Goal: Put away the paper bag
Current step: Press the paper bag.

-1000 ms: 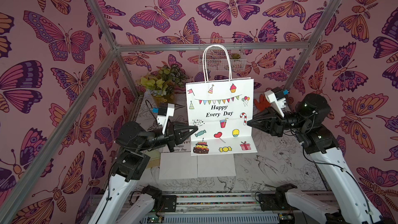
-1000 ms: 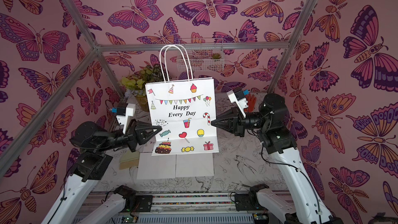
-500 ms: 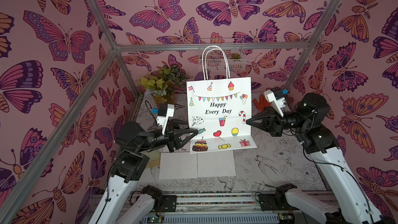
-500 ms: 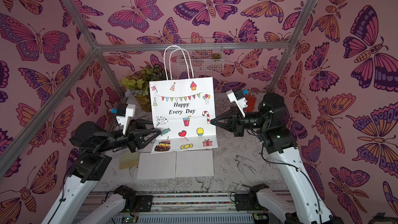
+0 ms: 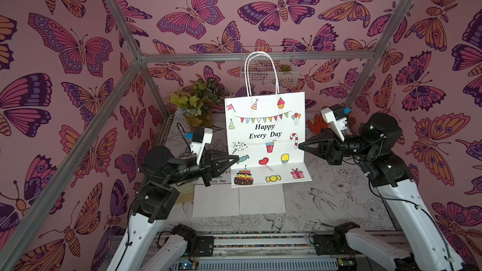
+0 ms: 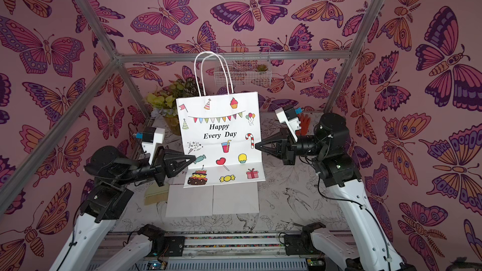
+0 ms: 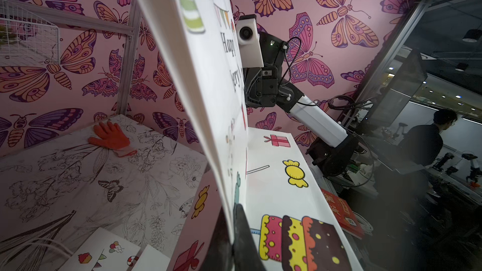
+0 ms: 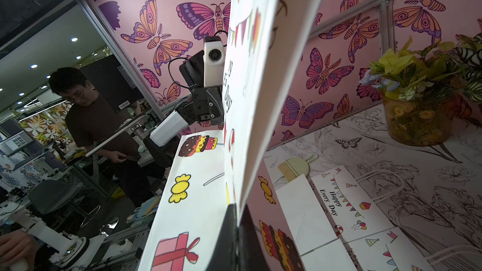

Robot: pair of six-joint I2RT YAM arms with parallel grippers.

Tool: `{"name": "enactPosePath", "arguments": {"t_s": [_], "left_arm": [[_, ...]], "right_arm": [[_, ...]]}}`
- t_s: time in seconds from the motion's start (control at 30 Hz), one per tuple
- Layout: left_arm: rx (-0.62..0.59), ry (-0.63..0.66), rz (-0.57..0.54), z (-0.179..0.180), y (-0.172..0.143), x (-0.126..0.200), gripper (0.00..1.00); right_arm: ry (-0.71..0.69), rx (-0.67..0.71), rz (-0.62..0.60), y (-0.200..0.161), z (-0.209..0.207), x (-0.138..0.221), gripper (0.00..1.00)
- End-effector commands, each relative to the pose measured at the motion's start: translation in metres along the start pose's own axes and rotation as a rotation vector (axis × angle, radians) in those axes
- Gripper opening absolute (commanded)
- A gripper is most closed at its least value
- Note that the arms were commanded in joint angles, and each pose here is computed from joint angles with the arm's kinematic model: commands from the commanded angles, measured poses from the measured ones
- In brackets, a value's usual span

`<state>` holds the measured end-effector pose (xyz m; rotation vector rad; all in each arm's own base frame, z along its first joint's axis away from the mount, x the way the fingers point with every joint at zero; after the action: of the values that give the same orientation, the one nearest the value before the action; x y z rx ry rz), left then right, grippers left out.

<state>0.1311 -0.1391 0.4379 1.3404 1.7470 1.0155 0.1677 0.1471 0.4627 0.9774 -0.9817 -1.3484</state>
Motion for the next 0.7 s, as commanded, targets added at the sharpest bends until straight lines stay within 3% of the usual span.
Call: {"name": "enactPosePath", "arguments": {"t_s": [0.0,0.07,0.13,0.3,0.4,0.67], "left_arm": [[-0.04,0.021,-0.038,-0.007,0.007,0.005,0.0],[-0.044,0.028,-0.057,-0.006,0.009,0.005,0.0],[-0.046,0.03,-0.076,-0.007,0.012,0.005,0.0],[-0.045,0.03,-0.093,-0.005,0.013,0.005,0.0],[-0.043,0.017,-0.092,-0.006,0.014,0.004,0.0],[-0.04,0.003,-0.081,-0.005,0.012,0.003,0.0]], "right_arm": [[0.019,0.04,-0.001,0.007,0.011,0.002,0.04],[0.04,0.035,0.01,0.004,0.011,0.001,0.21],[0.064,0.033,0.022,0.001,0.012,0.0,0.3],[0.099,0.03,0.037,-0.003,0.014,0.0,0.33],[0.108,0.027,0.042,-0.004,0.013,-0.002,0.3],[0.117,0.031,0.047,-0.004,0.013,-0.005,0.02]]}}
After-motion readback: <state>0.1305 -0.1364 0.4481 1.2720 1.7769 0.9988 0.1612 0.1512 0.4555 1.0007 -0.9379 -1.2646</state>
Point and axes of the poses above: each gripper's point midway between its finger pads, its own x axis back along the fingers, its own z axis along the line the jaws close on, y = z × x, the point moved 7 cm from there along x, back along the fingers, and after that the axes turned 7 degrees about x, right-handed, at the moved point
